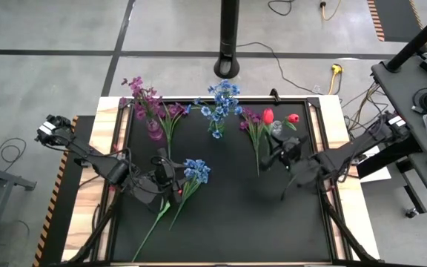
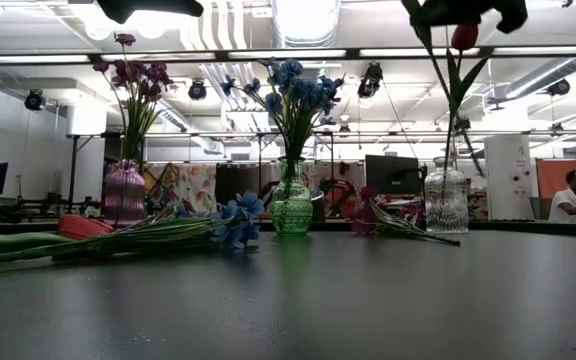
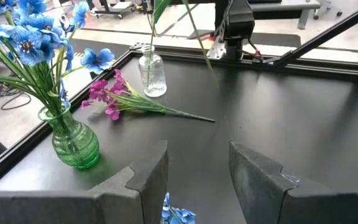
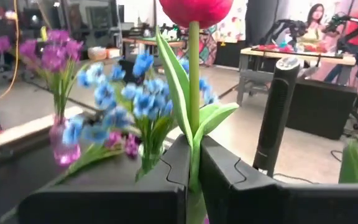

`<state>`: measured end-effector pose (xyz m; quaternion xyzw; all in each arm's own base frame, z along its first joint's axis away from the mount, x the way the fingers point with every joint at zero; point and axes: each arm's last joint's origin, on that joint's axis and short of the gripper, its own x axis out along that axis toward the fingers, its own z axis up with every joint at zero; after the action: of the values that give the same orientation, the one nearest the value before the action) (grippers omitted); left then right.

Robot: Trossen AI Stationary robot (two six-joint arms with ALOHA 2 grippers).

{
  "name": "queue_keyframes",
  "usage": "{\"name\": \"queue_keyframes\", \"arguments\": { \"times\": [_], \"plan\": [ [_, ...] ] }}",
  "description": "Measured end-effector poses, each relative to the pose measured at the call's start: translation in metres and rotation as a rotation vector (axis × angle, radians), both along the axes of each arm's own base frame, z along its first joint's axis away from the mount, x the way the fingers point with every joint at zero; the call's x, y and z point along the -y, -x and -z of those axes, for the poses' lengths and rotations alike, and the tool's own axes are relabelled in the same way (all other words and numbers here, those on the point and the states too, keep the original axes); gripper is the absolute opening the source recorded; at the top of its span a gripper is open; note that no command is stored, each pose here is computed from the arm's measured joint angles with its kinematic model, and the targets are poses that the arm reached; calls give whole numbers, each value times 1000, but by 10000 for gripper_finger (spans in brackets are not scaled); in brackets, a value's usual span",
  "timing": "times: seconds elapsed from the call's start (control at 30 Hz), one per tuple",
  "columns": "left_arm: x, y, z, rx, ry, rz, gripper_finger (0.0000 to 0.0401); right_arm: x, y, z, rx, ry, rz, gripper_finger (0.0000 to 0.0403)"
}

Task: Sort flowers into vase by color
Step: Put the right red tulip into the transparent vase

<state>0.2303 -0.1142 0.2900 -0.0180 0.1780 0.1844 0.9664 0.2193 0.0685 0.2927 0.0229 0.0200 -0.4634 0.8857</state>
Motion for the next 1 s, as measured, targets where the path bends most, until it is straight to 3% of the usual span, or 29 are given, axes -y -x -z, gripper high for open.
{"name": "queue_keyframes", "arguments": {
  "times": [0.1, 0.27, 0.37, 0.67, 1.0],
  "plan": [
    [0, 0, 0, 0, -1, 0, 150, 9, -2, -15, 20, 10, -37, 18],
    [0, 0, 0, 0, -1, -1, 150, 30, -5, -37, 100, 32, -266, 18],
    [0, 0, 0, 0, -1, -1, 150, 44, -2, -46, 125, 77, -304, 18],
    [0, 0, 0, -1, -5, 0, 150, 77, 5, -59, 35, 241, -117, 18],
    [0, 0, 0, -2, -6, 0, 150, 112, 10, -59, -12, 265, 52, 18]
  ]
}}
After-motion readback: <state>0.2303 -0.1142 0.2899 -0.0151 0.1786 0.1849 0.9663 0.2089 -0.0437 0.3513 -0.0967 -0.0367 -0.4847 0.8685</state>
